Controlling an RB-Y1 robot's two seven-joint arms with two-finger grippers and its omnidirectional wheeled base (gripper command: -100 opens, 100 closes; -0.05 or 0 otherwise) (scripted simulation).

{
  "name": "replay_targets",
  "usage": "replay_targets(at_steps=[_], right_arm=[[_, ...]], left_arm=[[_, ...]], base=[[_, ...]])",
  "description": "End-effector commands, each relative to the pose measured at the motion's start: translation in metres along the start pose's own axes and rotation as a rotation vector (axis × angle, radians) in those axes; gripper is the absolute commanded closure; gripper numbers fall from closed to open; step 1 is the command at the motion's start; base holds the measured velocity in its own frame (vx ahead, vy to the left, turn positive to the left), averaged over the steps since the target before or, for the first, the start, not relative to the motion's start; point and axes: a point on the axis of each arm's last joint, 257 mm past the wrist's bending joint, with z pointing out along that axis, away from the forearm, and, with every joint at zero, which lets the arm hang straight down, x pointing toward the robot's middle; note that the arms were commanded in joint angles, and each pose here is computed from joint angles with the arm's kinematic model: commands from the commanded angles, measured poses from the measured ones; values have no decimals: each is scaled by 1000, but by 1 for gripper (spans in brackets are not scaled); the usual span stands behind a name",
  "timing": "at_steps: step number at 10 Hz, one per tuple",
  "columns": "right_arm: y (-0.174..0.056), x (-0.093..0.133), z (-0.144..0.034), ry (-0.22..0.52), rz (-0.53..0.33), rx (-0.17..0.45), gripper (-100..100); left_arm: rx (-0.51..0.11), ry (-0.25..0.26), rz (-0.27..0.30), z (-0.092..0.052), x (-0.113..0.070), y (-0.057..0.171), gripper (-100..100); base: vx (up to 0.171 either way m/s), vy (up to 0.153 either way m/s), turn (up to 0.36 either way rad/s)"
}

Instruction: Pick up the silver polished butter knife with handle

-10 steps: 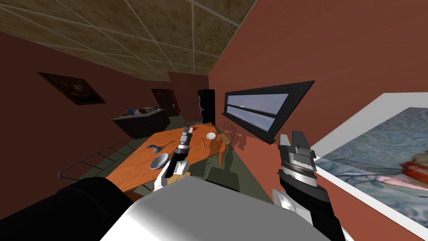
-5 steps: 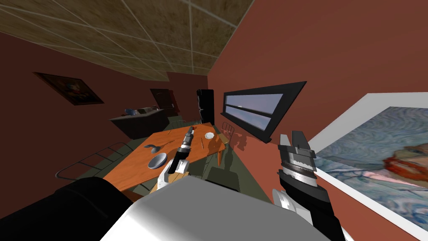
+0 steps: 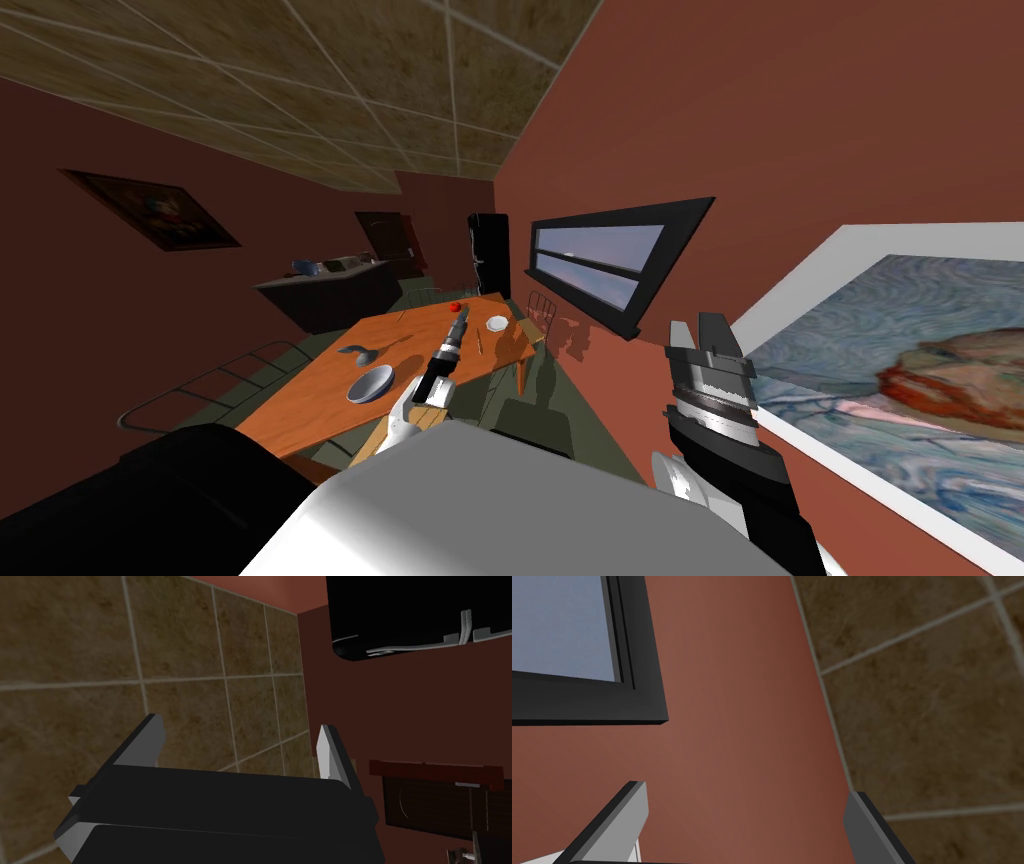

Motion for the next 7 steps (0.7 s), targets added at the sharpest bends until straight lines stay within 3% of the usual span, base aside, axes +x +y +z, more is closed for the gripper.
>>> replay_targets(at_steps=[1, 2, 5, 7], right_arm=[[0, 0, 0, 0, 0, 0, 0], [0, 0, 0, 0, 0, 0, 0], [0, 0, 0, 0, 0, 0, 0], [0, 0, 0, 0, 0, 0, 0]], left_arm=[[-55, 20, 25, -5, 3, 25, -100], [-56, 20, 25, -5, 3, 25, -100], [-124, 62, 97, -2, 11, 60, -100], [-153, 69, 98, -8, 13, 73, -100]], base=[[6, -69, -13], [5, -25, 10], [3, -40, -31], [7, -32, -5]])
